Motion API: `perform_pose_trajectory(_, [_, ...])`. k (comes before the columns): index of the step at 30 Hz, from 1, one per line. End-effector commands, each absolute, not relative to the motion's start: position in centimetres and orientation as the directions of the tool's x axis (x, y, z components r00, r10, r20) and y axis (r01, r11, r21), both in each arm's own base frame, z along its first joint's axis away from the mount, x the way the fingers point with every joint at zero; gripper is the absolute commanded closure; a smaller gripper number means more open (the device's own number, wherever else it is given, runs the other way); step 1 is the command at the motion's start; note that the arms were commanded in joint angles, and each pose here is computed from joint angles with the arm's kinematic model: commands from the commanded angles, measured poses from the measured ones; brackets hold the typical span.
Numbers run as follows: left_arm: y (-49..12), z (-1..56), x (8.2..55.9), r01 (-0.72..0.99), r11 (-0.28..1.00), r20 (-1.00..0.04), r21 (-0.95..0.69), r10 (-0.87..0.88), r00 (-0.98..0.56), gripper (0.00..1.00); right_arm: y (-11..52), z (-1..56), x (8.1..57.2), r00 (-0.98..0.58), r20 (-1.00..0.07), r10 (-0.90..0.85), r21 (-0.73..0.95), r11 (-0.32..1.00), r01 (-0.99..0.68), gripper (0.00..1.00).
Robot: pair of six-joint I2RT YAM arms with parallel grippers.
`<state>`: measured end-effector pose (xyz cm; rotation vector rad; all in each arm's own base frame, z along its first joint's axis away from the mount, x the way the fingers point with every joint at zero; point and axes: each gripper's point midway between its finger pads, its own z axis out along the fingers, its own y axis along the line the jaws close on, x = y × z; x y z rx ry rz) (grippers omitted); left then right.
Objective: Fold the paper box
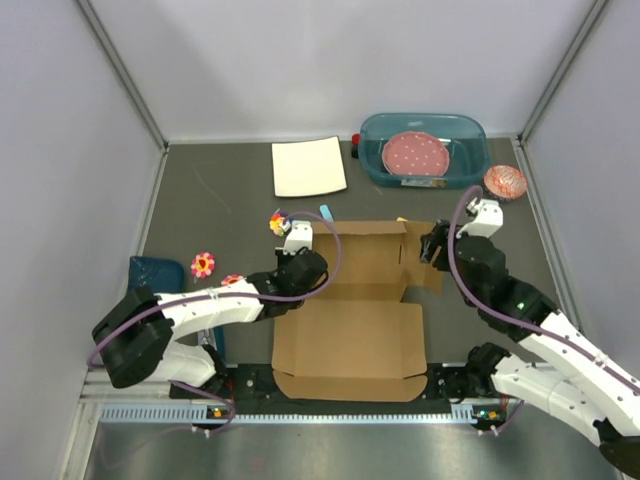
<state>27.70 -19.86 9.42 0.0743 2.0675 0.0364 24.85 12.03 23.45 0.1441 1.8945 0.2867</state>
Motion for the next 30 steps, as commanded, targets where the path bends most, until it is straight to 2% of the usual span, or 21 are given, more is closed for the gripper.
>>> perform_pose_trajectory(1, [-18.7, 8.6, 26.7, 0.058, 0.991, -0.855, 0.122, 0.134, -0.5, 1.0, 7.8, 20.7, 24.5, -0.375, -0.915, 0.148, 0.109, 0.986, 0.125, 0.36])
perform_pose_trajectory(9, [-19.1, 8.7, 26.7, 0.076, 0.991, -0.852, 0.11, 0.133, -0.506, 1.0, 7.9, 16.2, 25.4, -0.469, -0.872, 0.14, 0.055, 0.98, 0.19, 0.37])
perform_pose_trajectory(15, [-19.0, 9.2, 26.7, 0.073, 0.992, -0.859, 0.101, 0.124, -0.497, 1.0, 7.2, 15.6, 26.1, -0.459, -0.876, 0.148, 0.052, 0.975, 0.215, 0.37])
perform_pose_trajectory(18, [-19.0, 9.1, 26.7, 0.075, 0.992, -0.858, 0.103, 0.127, -0.498, 1.0, 7.3, 14.9, 26.8, -0.465, -0.869, 0.168, 0.077, 0.975, 0.207, 0.41])
perform_pose_trajectory(23, [-19.1, 9.0, 26.6, 0.078, 0.992, -0.857, 0.103, 0.128, -0.499, 1.0, 8.4, 13.5, 27.2, -0.504, -0.844, 0.18, 0.104, 0.979, 0.175, 0.54])
perform_pose_trajectory(30, [-19.3, 9.1, 26.7, 0.08, 0.991, -0.856, 0.105, 0.131, -0.501, 1.0, 11.6, 13.7, 27.2, -0.514, -0.83, 0.219, 0.23, 0.972, 0.043, 0.57])
